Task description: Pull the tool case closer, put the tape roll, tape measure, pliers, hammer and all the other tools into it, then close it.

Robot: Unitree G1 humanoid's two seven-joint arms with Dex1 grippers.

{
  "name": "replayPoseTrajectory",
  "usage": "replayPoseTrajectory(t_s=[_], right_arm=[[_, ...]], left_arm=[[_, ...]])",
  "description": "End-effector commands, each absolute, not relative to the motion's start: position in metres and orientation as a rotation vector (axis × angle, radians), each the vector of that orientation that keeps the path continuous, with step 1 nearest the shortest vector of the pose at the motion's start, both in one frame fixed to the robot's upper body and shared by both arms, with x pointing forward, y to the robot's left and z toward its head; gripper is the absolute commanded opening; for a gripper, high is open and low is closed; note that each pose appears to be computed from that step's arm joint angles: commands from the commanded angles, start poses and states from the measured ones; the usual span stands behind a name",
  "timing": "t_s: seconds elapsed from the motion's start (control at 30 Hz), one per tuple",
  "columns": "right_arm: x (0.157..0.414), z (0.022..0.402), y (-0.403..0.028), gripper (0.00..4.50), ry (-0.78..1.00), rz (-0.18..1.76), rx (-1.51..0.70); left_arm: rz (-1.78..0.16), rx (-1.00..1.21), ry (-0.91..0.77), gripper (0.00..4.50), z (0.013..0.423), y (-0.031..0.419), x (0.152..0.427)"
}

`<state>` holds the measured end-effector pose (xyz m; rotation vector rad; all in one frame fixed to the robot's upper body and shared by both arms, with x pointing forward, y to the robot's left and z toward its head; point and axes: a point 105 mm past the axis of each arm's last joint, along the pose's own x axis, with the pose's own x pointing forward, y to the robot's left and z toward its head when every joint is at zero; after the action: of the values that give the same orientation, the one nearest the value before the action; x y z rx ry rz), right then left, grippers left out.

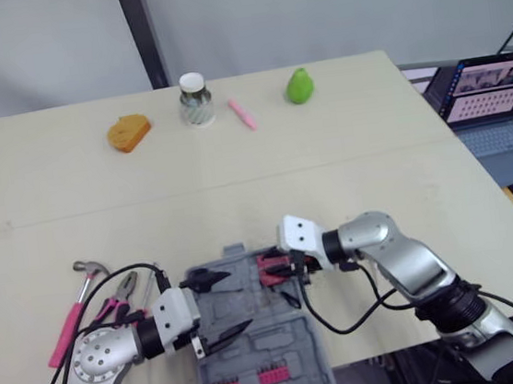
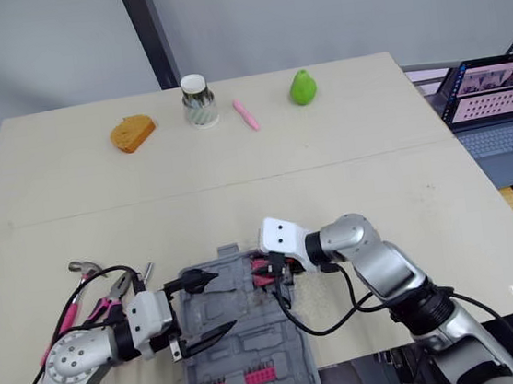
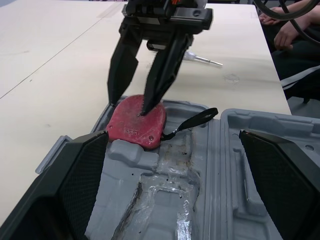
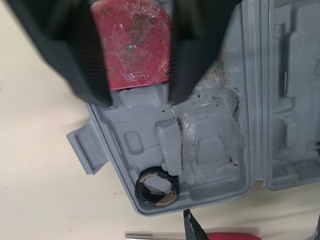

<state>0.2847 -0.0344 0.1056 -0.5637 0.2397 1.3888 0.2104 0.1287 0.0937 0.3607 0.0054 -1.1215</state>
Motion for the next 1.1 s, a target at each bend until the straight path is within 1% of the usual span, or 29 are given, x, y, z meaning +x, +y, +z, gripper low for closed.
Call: replayPoseTrajectory(t_s=[0.03, 0.2, 0.3, 0.33, 0.67, 0.83, 1.1], right_arm=[[0.286, 0.113, -0.034, 2.81, 0.206, 1.379, -0.558], [0.288, 0.111, -0.037, 2.81, 0.208, 1.373, -0.552], [0.291, 0.109, -0.039, 2.0, 0.216, 1.354, -0.551], [0.292, 0.108, -0.039, 1.55, 0.215, 1.348, -0.55], [0.291, 0.104, -0.038, 1.55, 0.225, 1.355, -0.553], [0.29, 0.093, -0.042, 1.55, 0.232, 1.374, -0.547], [0.294, 0.075, -0.05, 1.55, 0.267, 1.419, -0.626]], left_arm=[[-1.133, 0.359, -0.022, 4.5, 0.1, 0.126, 0.208], [-1.134, 0.356, -0.02, 4.5, 0.099, 0.125, 0.208], [-1.134, 0.356, -0.021, 4.5, 0.099, 0.125, 0.208], [-1.133, 0.356, -0.021, 4.5, 0.099, 0.125, 0.208], [-1.134, 0.356, -0.02, 4.5, 0.099, 0.125, 0.208], [-1.138, 0.357, -0.014, 4.5, 0.098, 0.125, 0.206], [-1.139, 0.359, -0.011, 4.5, 0.098, 0.126, 0.207]])
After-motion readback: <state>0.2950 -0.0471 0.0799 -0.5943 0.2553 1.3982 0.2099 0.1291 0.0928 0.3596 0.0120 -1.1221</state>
